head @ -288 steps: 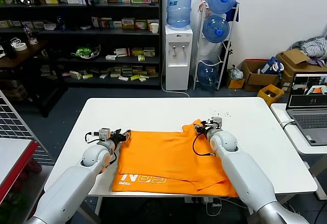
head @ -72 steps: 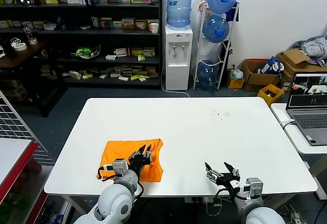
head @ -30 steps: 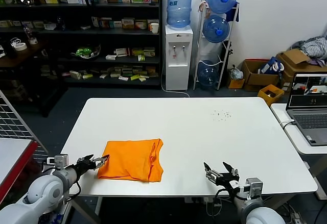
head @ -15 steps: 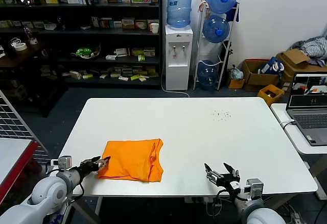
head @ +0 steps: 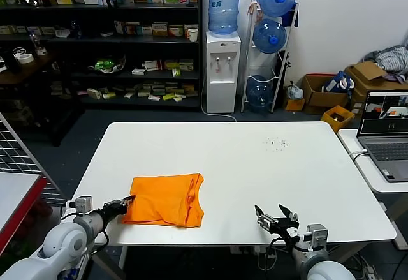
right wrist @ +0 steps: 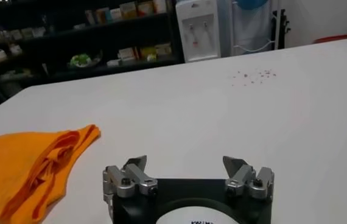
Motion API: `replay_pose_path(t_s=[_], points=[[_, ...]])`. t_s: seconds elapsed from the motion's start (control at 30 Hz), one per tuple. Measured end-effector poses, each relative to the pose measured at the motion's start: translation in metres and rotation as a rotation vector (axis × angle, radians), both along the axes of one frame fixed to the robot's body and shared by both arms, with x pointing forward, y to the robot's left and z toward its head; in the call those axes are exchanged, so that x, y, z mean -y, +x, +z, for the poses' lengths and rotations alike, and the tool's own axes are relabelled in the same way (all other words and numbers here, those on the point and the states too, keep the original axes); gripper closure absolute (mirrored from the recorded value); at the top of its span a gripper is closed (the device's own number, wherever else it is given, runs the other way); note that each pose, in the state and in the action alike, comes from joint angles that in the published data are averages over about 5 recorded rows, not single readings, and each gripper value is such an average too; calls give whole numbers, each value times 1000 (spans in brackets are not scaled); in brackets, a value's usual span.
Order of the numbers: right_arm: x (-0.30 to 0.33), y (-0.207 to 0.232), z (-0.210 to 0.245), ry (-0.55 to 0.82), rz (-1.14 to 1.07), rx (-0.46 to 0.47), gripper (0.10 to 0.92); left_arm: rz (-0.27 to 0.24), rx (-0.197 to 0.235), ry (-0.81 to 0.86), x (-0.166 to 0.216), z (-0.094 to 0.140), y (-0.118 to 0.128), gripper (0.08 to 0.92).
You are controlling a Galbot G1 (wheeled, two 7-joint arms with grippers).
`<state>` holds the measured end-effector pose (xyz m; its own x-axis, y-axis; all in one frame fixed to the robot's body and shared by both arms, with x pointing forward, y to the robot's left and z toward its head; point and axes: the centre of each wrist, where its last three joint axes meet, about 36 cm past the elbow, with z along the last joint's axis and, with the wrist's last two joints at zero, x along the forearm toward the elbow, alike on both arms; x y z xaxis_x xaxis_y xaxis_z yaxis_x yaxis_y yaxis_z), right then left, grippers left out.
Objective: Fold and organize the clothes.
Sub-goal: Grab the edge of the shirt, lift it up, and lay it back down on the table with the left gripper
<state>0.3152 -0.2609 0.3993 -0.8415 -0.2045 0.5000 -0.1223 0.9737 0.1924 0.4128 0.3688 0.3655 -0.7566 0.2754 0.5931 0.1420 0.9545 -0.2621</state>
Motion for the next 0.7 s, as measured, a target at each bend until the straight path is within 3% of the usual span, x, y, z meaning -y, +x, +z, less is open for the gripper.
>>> replay_pose_path(t_s=[0.27,0.5,0.7], points=[[0,0,0,0,-1,4,200,-1,31,5,10,7,-4,904],[0,3,-1,-2,6,14,200,-7,91,67,21,29,-10,904],[-2,7,-1,0,19,23,200,21,135,151,9,45,-14,904]])
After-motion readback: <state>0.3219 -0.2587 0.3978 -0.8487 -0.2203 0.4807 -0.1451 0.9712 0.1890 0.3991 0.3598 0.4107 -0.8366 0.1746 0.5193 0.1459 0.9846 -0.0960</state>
